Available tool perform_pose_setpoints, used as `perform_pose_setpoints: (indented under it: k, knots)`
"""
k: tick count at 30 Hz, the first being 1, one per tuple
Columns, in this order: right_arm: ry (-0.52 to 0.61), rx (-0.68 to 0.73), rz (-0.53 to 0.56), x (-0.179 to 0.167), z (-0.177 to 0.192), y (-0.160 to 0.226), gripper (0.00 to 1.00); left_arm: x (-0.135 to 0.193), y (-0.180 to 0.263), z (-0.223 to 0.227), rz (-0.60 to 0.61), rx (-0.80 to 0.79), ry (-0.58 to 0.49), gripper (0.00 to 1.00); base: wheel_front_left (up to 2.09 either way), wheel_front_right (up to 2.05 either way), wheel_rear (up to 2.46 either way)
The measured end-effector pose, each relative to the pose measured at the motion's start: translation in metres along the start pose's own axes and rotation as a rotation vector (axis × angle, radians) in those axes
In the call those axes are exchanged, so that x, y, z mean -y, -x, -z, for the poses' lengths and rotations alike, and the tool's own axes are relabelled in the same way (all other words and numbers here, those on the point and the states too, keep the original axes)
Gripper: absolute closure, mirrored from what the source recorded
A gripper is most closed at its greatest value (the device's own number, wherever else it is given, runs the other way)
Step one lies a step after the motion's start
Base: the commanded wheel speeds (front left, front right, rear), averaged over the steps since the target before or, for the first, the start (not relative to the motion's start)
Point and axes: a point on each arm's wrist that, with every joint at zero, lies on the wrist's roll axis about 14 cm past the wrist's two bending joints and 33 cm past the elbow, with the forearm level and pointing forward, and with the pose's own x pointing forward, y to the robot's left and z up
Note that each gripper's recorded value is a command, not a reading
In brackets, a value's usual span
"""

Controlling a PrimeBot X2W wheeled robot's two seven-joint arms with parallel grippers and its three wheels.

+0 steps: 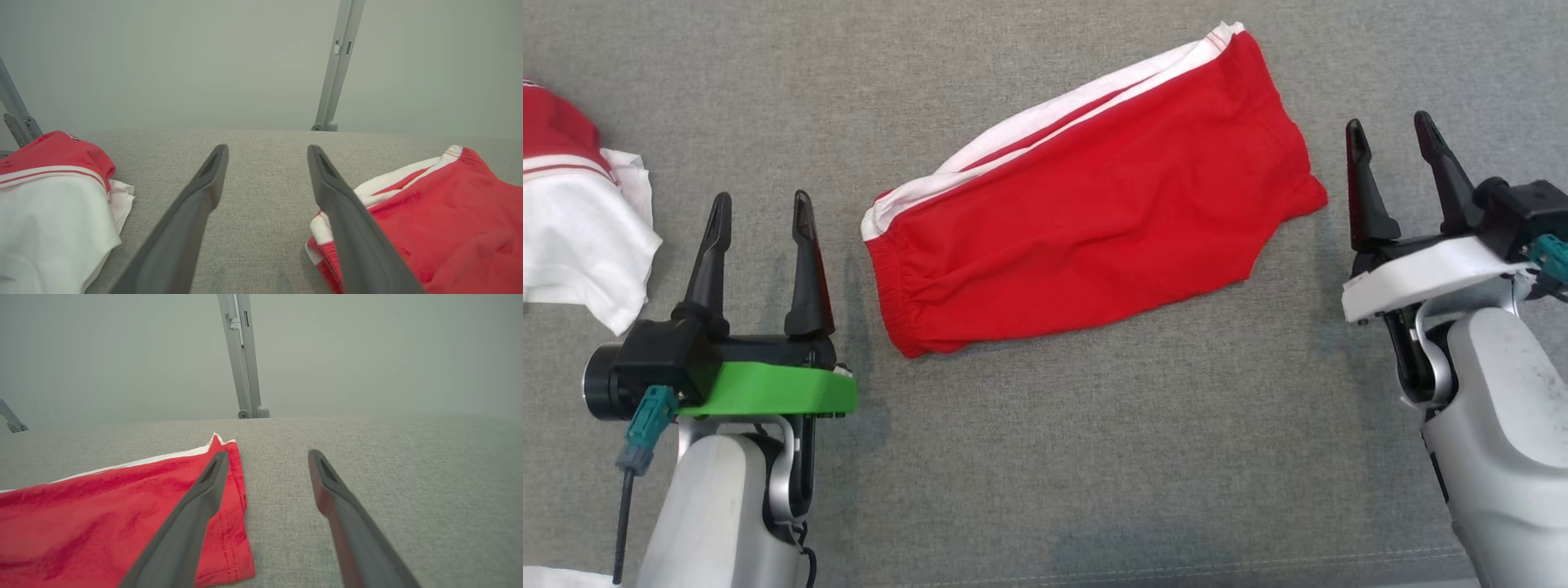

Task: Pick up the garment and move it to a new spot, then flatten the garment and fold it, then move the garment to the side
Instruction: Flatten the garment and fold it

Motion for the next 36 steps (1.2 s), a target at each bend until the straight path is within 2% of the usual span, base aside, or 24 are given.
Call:
perform_pose_setpoints:
  k: [6,11,14,15,16,17,23,28,36]
  knots:
    - [-0.005,-0.127,-0.054,-0.014,0.041,-0.027,0.00,-0.006,0.003,0.009,-0.021,-0.022,0.009,0.00,0.00,0.00,0.00]
    - [-0.033,-0.255,-0.073,-0.025,0.082,-0.035,0.00,-0.014,0.006,0.018,-0.047,-0.047,0.002,0.00,0.00,0.00,0.00]
    - [-0.052,-0.286,-0.081,-0.030,0.093,-0.042,0.00,-0.019,0.008,0.021,-0.059,-0.058,-0.008,0.00,0.00,0.00,0.00]
    - [-0.053,-0.293,-0.083,-0.031,0.095,-0.043,0.50,-0.019,0.008,0.022,-0.061,-0.061,-0.008,0.00,0.00,0.00,0.00]
    - [-0.062,-0.296,-0.083,-0.032,0.096,-0.044,0.95,-0.019,0.008,0.022,-0.060,-0.061,-0.010,0.00,0.00,0.00,0.00]
    - [-0.069,-0.298,-0.082,-0.032,0.096,-0.044,1.00,-0.019,0.007,0.022,-0.059,-0.060,-0.011,0.00,0.00,0.00,0.00]
    - [-0.107,-0.287,-0.072,-0.034,0.093,-0.036,1.00,-0.013,0.005,0.019,-0.044,-0.048,-0.009,0.00,0.00,0.00,0.00]
    - [-0.153,-0.271,-0.025,-0.025,0.091,-0.011,1.00,-0.003,0.001,0.015,-0.017,-0.034,-0.002,0.00,0.00,0.00,0.00]
    - [-0.198,-0.218,0.170,0.023,0.082,0.054,1.00,0.013,-0.004,0.014,0.028,-0.028,0.005,0.00,0.00,0.00,0.00]
